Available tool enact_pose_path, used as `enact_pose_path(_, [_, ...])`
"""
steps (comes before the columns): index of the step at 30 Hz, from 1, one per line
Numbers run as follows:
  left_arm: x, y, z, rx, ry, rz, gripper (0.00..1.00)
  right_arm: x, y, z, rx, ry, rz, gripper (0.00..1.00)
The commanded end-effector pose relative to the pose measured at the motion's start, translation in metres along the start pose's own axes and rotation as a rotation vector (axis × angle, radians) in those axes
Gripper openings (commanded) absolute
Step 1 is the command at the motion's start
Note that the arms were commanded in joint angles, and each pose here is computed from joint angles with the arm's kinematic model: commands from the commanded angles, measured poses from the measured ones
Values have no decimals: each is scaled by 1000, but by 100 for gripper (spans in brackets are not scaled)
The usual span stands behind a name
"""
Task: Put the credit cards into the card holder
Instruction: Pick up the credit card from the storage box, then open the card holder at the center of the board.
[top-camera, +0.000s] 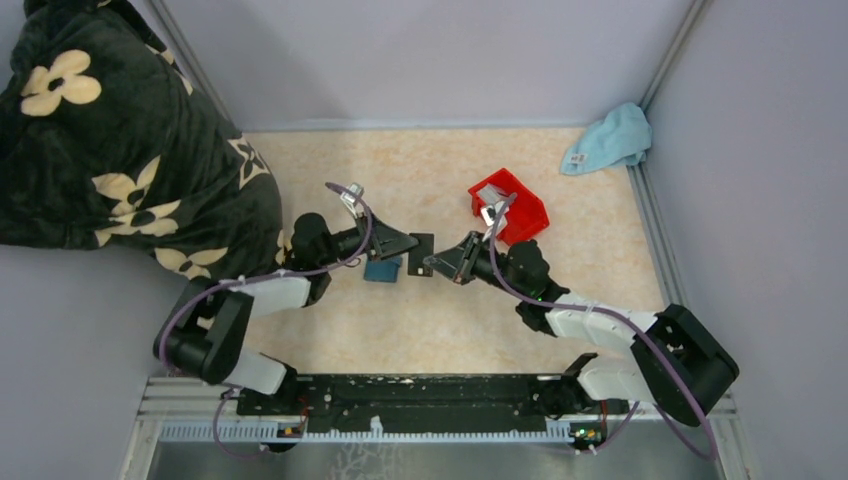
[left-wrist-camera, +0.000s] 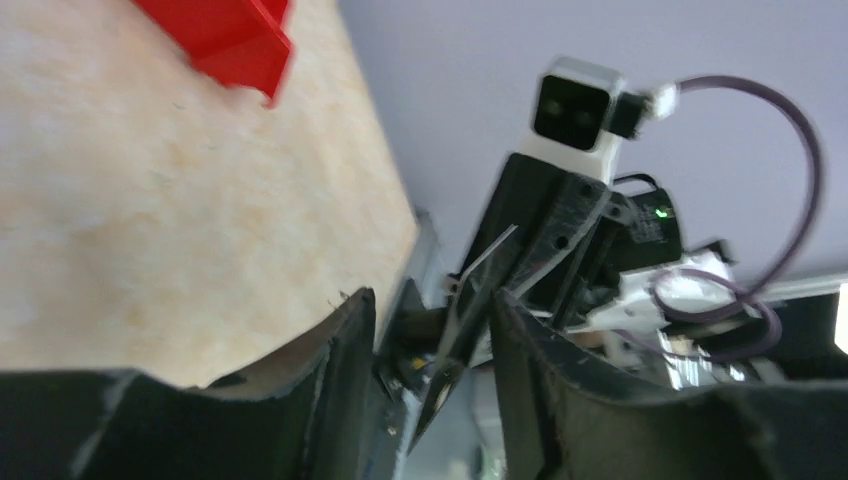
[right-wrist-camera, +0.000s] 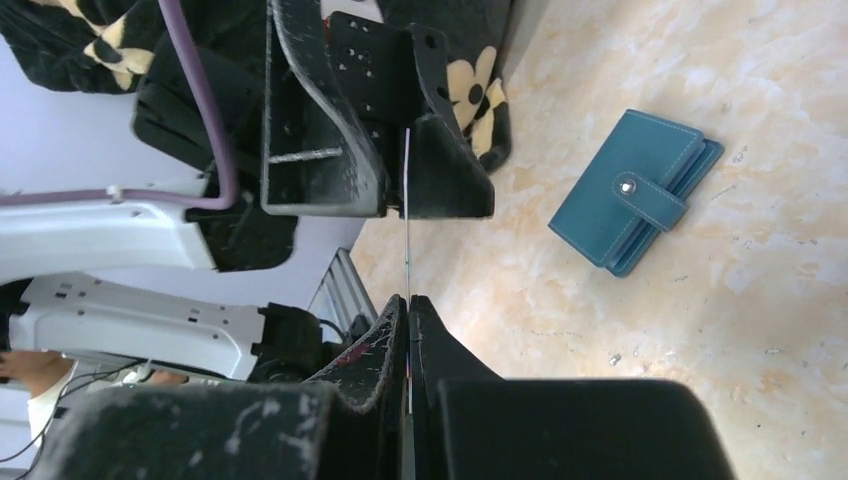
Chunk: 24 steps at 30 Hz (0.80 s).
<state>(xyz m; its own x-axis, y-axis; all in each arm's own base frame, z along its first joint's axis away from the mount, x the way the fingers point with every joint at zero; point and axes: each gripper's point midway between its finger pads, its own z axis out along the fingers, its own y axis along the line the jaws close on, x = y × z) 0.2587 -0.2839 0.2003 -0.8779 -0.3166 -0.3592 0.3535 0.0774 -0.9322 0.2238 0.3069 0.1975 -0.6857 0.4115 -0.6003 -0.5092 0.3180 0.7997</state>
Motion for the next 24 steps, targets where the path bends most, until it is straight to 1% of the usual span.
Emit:
enact_pose_path(1, [-25,49,-19,-354,-159,61,56,-29,29,9,-34,-47,-75,0])
enact_pose_path(2, [-30,55,-27,-411,-198,60,59,-31,28,10,-16,-48,-83,0])
enact_pose_path(5, [-43,68,-51,-550,-320,59,60,-34,26,19,58,-30,-134,0])
enact_pose_path(10, [-54,90,-92,-779,-448,72,57,-37,22,49,226,31,-249,0])
enact_pose_path(11, [-56,94,-99,-820,-468,80,55,-31,13,55,277,77,-257,0])
enact_pose_path(17, [-58,110,-130,-1005,-504,91,47,-15,-11,96,437,201,-300,0])
enact_pose_path(21, [-52,128,-142,-1082,-489,74,39,5,-32,117,527,285,-317,0])
enact_pose_path(24, [-47,140,-148,-1122,-478,54,37,17,-42,125,579,332,-325,0])
